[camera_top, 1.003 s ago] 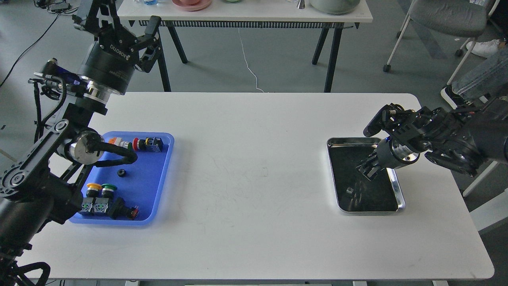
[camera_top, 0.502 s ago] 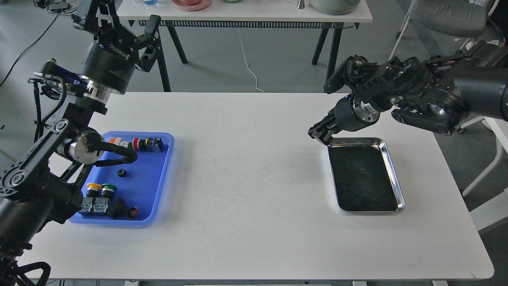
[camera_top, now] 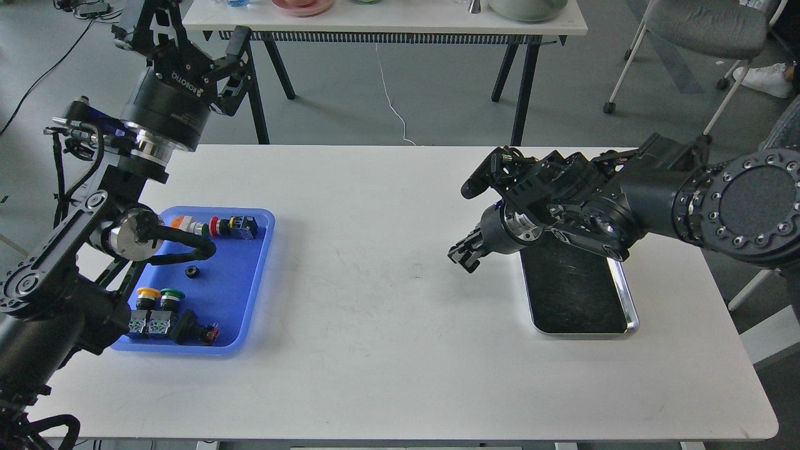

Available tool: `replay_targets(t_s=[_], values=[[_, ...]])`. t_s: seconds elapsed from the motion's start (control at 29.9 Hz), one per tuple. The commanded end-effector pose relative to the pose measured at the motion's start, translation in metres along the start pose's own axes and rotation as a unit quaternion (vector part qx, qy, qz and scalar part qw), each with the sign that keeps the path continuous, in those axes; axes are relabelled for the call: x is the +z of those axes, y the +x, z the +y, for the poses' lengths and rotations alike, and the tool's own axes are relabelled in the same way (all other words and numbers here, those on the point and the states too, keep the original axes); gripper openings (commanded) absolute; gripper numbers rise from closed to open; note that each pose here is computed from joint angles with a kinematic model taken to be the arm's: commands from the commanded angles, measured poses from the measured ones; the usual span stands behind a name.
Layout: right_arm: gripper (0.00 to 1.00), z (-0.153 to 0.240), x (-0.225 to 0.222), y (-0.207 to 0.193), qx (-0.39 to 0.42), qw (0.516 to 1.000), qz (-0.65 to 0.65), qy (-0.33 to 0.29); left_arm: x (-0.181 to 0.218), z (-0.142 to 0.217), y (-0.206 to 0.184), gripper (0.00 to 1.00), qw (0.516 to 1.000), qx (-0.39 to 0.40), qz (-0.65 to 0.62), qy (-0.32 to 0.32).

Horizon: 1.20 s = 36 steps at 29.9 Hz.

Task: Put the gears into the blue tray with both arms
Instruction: 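Lift the gear and carry it toward the table center, then set the gear on the table center, open and withdraw the right gripper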

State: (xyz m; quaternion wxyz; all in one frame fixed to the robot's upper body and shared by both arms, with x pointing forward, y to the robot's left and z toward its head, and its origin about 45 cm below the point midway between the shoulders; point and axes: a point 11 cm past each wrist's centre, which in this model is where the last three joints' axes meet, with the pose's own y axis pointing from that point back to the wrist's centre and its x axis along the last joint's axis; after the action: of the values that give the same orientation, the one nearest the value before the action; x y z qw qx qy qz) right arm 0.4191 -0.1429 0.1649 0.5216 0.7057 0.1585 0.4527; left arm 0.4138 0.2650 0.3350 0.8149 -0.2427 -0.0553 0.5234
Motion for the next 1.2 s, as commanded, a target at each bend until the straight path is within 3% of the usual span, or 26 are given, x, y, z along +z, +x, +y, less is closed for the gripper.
replay_targets(t_s=[0.0,0.4,1.17], values=[[0.14,-0.006,-0.004,-0.005,0.010,1.000,-0.002,0.008,0.000,0.000,0.000,1.00,1.000,0.000,0.001,0.000],[0.15,-0.019,-0.043,-0.008,0.058,0.995,-0.039,0.074,0.000,0.000,-0.001,1.00,1.000,-0.004,0.003,-0.001],[0.17,-0.026,-0.056,-0.014,0.105,0.987,0.086,0.088,-0.003,0.000,-0.002,1.00,1.000,-0.003,0.005,0.003]])
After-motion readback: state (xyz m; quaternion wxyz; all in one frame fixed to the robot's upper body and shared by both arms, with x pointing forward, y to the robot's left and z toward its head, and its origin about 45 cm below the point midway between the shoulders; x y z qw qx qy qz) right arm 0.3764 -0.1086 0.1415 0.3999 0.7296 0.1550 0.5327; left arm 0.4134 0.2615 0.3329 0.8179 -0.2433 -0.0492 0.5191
